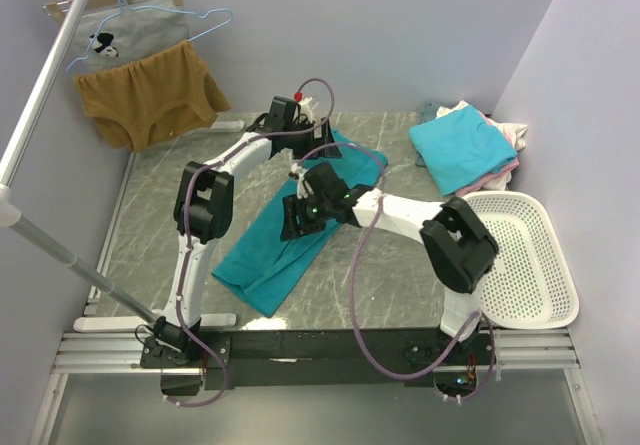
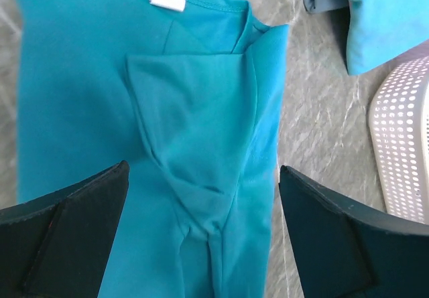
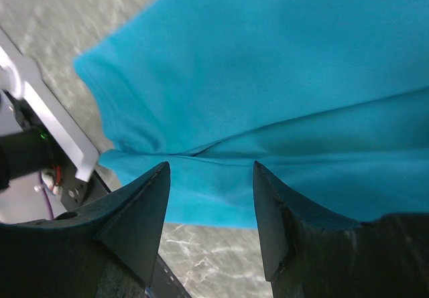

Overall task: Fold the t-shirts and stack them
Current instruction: Rotate the tshirt 90 degrees

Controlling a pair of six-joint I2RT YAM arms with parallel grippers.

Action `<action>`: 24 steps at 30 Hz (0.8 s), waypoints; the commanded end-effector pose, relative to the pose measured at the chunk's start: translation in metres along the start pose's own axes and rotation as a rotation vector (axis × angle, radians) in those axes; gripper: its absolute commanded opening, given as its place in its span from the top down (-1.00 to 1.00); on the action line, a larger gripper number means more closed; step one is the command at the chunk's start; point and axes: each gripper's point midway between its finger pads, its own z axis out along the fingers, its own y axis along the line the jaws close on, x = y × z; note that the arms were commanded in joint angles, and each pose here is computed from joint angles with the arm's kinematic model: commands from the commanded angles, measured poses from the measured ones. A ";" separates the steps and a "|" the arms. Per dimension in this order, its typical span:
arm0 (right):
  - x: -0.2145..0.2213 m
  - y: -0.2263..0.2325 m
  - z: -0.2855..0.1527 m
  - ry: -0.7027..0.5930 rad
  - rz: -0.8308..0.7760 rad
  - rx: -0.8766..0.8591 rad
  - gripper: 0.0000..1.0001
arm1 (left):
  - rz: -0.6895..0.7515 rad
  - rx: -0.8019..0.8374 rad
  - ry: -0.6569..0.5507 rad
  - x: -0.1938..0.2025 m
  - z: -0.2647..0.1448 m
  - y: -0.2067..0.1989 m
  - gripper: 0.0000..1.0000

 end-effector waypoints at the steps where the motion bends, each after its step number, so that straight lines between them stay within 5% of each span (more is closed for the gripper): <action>1: 0.004 0.015 0.017 0.038 0.001 -0.061 -0.18 | 0.010 0.080 0.006 -0.004 0.012 -0.008 -0.99; 14: 0.076 -0.075 -0.009 0.205 0.043 0.357 -0.19 | -0.143 -0.184 0.030 0.042 0.000 0.057 -0.99; 24: 0.093 -0.108 -0.042 0.220 0.034 0.524 -0.20 | -0.206 -0.305 0.012 0.061 -0.034 0.063 -0.99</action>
